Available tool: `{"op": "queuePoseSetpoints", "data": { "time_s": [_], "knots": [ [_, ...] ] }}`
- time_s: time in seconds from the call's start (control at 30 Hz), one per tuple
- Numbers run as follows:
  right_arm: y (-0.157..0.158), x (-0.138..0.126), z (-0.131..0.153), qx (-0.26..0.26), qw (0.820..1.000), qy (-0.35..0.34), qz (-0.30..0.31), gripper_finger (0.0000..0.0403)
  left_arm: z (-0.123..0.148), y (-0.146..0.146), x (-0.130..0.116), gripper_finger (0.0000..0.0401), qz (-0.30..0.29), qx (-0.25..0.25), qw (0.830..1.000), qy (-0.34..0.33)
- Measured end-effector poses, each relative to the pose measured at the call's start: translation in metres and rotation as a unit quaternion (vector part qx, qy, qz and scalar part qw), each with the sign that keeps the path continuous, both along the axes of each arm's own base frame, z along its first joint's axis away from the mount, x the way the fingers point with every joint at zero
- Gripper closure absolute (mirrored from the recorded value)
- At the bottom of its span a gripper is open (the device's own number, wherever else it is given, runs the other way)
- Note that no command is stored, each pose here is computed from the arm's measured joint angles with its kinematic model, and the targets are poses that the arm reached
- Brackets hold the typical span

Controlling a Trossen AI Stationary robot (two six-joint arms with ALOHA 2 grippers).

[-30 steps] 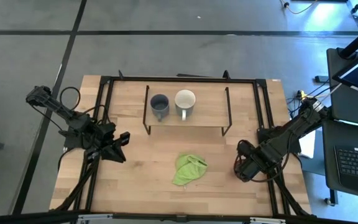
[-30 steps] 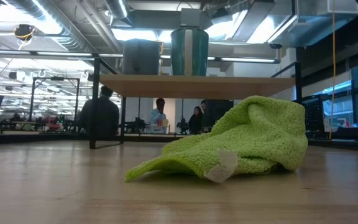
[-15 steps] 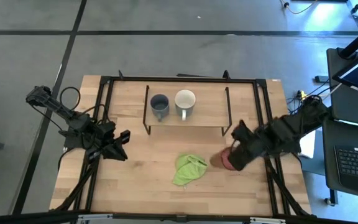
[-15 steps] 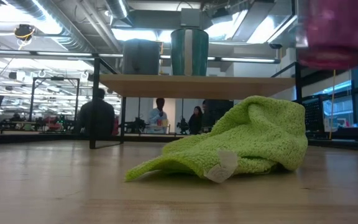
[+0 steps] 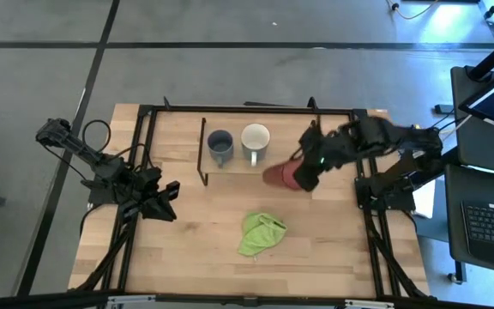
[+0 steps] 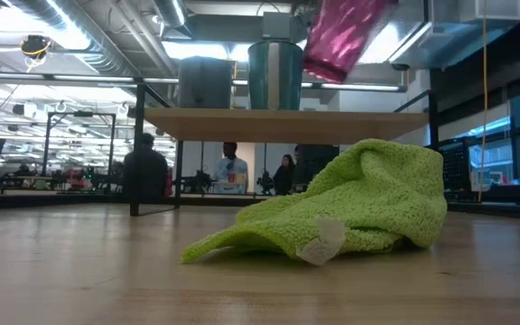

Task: Stack small to large cups/mugs on shelf
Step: Put the red glass on the shelf

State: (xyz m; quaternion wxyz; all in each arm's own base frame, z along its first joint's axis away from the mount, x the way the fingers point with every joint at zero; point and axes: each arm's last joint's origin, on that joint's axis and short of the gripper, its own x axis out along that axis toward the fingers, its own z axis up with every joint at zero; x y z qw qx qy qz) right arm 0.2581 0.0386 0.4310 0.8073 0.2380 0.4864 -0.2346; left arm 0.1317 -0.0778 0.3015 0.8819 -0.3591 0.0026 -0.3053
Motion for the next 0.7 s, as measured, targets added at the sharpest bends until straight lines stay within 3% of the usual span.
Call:
{"op": "queuePoseSetpoints", "data": {
  "time_s": [0.33,0.7],
  "knots": [
    [-0.040,-0.033,0.009,-0.002,0.997,-0.021,-0.075,0.0395,0.000,0.000,0.000,0.0362,-0.001,-0.003,1.000,0.003],
    [-0.079,-0.031,-0.015,-0.003,0.993,0.037,-0.108,0.0392,0.000,0.000,0.000,0.0365,-0.002,-0.004,1.000,0.002]
  ]
}}
